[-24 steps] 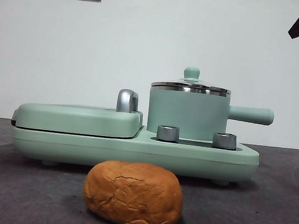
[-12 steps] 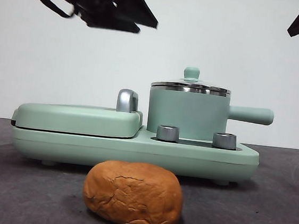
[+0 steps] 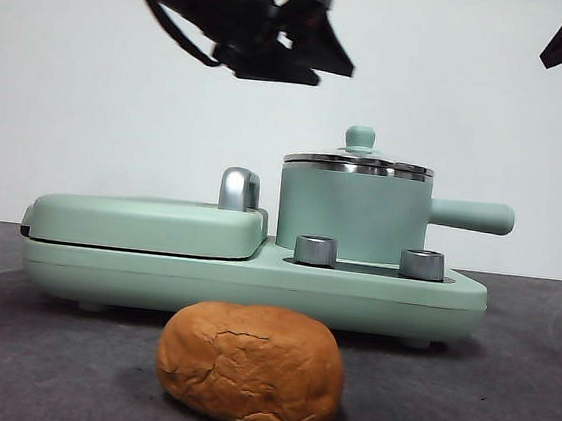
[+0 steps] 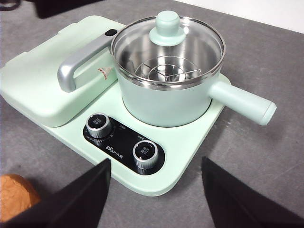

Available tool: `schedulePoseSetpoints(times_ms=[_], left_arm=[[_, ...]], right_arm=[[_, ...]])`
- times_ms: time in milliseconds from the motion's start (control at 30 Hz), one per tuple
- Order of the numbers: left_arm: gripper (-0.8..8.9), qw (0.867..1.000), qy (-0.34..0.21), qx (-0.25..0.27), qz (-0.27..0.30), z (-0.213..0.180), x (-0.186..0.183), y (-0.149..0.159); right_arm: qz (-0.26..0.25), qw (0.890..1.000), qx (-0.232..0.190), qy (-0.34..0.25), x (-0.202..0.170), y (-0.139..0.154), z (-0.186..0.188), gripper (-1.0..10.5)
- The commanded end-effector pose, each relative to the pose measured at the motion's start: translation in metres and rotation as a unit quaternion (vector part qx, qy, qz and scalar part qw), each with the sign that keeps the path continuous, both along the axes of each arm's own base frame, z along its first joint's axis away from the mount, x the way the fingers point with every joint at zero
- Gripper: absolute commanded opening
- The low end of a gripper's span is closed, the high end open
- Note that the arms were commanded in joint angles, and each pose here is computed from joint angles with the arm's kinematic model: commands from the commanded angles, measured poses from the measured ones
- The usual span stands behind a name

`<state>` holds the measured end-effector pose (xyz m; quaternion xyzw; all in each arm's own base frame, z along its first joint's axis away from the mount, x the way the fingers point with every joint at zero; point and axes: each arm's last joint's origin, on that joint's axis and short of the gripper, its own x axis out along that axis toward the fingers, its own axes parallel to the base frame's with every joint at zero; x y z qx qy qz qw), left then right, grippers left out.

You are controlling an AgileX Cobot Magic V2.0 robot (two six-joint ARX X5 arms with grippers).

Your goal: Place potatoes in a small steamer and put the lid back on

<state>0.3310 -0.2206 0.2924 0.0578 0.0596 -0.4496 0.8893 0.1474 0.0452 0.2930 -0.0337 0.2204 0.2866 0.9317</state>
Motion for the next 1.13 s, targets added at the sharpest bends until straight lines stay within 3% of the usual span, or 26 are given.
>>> schedulePoseSetpoints(times_ms=[33,467,1133], left_arm=[[2.77,1.000,-0.005,-0.005,-0.011,-0.001,0.010,-0.017],[2.77,1.000,-0.003,-0.001,-0.016,-0.017,0.037,-0.041],[2.76,0.999,0.022,0.019,-0.016,-0.044,0.045,-0.046]], right_arm=[[-0.001,1.000,0.007,-0.008,0.001,0.001,0.006,3.0],[-0.001,1.000,0.008,-0.008,0.001,0.001,0.006,3.0],[-0.001,1.000,0.008,-0.008,0.001,0.001,0.006,3.0]])
